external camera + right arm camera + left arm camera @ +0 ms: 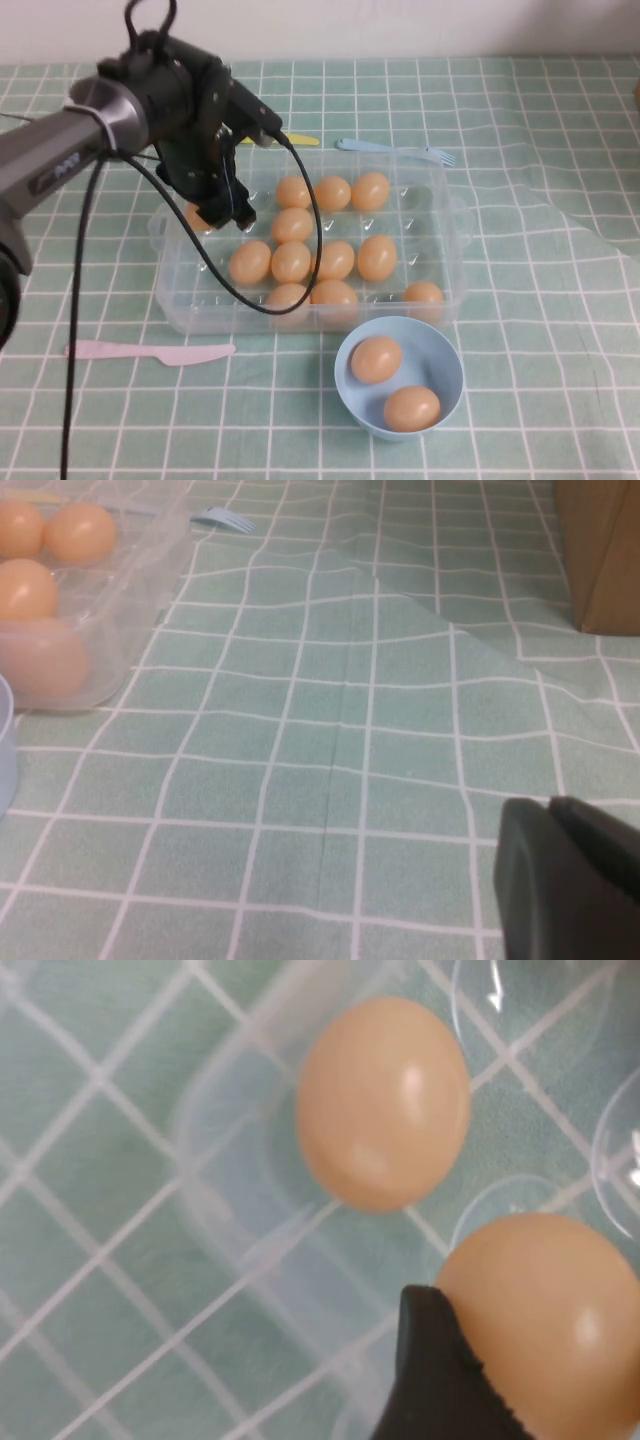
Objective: Take an egg out of the egg box
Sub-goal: Pick up the egg from the plastic box, then place the egg in the bowl
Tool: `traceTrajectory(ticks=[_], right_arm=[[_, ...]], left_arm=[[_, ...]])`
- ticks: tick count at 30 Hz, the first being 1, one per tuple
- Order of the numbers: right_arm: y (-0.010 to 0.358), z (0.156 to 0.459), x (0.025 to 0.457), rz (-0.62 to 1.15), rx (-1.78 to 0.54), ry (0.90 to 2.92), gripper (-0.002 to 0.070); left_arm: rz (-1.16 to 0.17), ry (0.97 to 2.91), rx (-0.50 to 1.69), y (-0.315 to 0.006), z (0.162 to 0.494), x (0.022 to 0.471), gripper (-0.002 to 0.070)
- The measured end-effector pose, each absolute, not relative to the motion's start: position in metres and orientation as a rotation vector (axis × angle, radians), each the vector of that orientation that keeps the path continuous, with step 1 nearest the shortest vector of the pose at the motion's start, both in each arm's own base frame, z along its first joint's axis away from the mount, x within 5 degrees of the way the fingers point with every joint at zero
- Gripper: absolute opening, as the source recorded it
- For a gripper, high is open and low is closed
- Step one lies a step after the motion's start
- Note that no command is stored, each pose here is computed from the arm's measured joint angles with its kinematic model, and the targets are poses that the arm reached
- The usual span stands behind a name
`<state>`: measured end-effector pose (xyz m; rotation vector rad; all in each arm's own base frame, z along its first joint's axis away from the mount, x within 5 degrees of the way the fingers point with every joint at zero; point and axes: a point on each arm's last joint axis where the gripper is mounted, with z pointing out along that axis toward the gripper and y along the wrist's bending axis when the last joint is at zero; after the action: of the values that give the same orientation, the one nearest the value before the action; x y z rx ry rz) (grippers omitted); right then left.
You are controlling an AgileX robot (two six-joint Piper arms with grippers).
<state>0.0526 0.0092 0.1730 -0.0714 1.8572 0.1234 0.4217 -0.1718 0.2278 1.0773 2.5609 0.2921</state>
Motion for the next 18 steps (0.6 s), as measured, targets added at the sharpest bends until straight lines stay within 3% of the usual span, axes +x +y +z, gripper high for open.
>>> traceTrajectory(ticks=[8, 13, 18], right_arm=[[0.009, 0.173, 0.053, 0.123, -0.071, 1.857, -0.0018], [0.009, 0.173, 0.053, 0.123, -0.071, 1.857, -0.0018], [0.009, 0.173, 0.053, 0.123, -0.071, 1.857, -0.0018]], left_arm=[[0.262, 2.469, 1.067, -0.179, 0.304, 0.381, 0.0344], [0.122, 2.449, 1.164, -0.212, 0.331, 0.338, 0.0343], [-0.041, 2.4, 1.36, -0.257, 0.333, 0.298, 0.0342]])
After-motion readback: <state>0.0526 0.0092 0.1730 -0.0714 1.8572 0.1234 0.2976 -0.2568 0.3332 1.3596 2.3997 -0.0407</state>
